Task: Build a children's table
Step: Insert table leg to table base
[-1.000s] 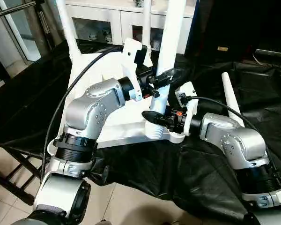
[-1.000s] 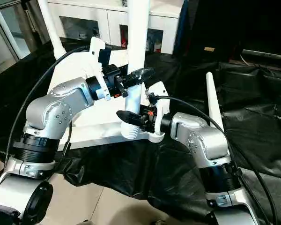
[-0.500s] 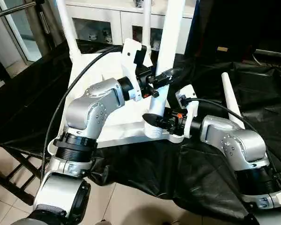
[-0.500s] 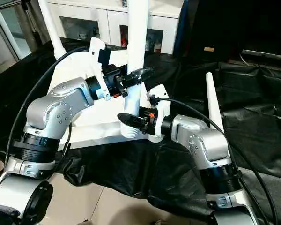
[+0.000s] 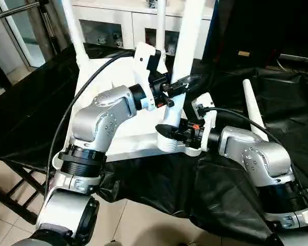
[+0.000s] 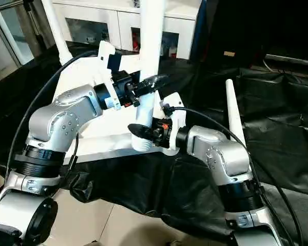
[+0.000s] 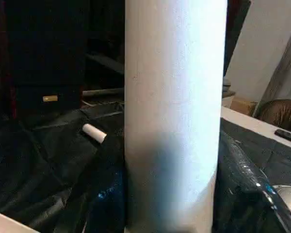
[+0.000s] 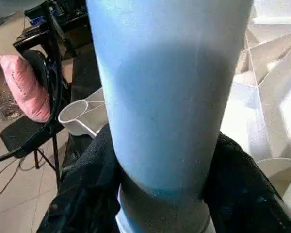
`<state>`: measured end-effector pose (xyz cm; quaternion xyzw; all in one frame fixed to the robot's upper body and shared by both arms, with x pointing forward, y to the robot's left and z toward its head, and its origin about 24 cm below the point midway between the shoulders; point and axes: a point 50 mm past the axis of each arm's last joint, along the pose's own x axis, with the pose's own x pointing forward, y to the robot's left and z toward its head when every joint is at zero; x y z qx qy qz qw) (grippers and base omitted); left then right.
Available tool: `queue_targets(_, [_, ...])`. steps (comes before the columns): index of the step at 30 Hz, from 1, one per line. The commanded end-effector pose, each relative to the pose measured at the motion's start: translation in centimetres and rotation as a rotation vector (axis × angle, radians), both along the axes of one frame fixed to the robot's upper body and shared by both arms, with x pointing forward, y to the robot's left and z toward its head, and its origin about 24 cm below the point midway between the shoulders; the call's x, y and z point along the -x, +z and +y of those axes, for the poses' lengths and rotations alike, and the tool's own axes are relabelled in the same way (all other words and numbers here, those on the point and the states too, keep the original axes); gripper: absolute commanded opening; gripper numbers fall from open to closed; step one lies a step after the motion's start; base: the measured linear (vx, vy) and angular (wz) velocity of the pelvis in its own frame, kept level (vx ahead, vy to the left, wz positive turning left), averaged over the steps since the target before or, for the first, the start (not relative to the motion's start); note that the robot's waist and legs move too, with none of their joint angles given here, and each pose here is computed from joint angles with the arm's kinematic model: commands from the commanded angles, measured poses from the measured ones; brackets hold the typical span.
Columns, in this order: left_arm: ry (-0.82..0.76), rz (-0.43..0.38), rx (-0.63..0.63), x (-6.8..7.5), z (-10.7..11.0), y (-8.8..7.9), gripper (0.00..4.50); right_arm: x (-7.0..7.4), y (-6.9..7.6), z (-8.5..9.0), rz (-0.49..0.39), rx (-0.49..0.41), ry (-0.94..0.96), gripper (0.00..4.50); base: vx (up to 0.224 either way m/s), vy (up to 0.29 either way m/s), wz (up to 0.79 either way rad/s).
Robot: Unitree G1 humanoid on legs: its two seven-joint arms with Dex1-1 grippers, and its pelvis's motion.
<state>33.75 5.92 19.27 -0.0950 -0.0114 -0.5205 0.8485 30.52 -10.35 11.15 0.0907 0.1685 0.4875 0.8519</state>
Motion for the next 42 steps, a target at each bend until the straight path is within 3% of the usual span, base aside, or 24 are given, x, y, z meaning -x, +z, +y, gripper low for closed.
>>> queue_targets(1, [-0.044, -0.054, 0.005, 0.4, -0.4, 1.3, 1.83, 0.1, 0.1, -0.3, 0.010, -0.006, -0.005, 1.99, 0.000, 0.000, 0.00])
queue_targets(10, [-0.018, -0.053, -0.013, 0.3, -0.3, 1.0, 1.83, 0.0, 0.0, -0.4, 0.002, -0.005, -0.006, 1.95, 0.000, 0.000, 0.00])
queue_targets(12, [0.011, -0.033, -0.022, 0.0, 0.0, 0.7, 2.53, 0.1, -0.2, -0.5, -0.005, 0.005, -0.014, 1.95, 0.000, 0.000, 0.00])
queue_targets(14, [-0.001, -0.034, -0.022, 0.2, 0.1, 0.5, 2.53, 0.1, -0.3, -0.6, -0.032, 0.005, -0.032, 1.95, 0.000, 0.000, 0.00])
queue_targets(17, [0.049, -0.103, 0.017, 0.1, 0.2, 0.7, 2.93, -0.1, -0.2, -0.6, -0.093, -0.019, -0.078, 1.93, 0.000, 0.000, 0.00])
queue_targets(21, [0.061, -0.133, 0.134, 0.4, 0.3, 1.1, 3.00, -0.3, -0.3, -0.5, -0.117, -0.078, -0.170, 1.89, 0.000, 0.000, 0.00])
queue_targets(26, [0.076, -0.130, 0.121, 0.7, 0.6, 0.0, 3.00, -0.7, -0.4, -0.9, -0.161, -0.105, -0.289, 1.89, 0.000, 0.000, 0.00])
queue_targets(28, [0.143, -0.120, 0.023, 0.2, 1.7, -1.5, 3.00, -1.1, -0.9, -2.0, -0.220, -0.014, -0.385, 1.89, 0.000, 0.000, 0.00])
queue_targets(30, [0.162, -0.123, -0.025, 0.1, 2.1, -2.1, 3.00, -1.2, -1.1, -2.5, -0.237, 0.021, -0.414, 1.89, 0.000, 0.000, 0.00])
queue_targets(33, [0.215, -0.130, -0.240, -0.2, 3.3, -4.4, 3.00, -1.5, -1.6, -3.8, -0.222, 0.065, -0.493, 1.89, 0.000, 0.000, 0.00])
queue_targets(38, [0.095, -0.097, -0.349, 0.9, 3.5, -6.7, 3.00, -1.6, -2.2, -5.2, -0.210, 0.132, -0.525, 1.89, 0.000, 0.000, 0.00])
queue_targets(40, [-0.056, -0.083, -0.440, 2.1, 2.9, -8.5, 3.00, -1.6, -2.4, -5.5, -0.202, 0.156, -0.511, 1.89, 0.000, 0.000, 0.00])
queue_targets(42, [-0.101, -0.056, -0.488, 2.3, 2.7, -9.8, 3.00, -1.6, -2.5, -5.4, -0.200, 0.173, -0.488, 1.89, 0.000, 0.000, 0.00])
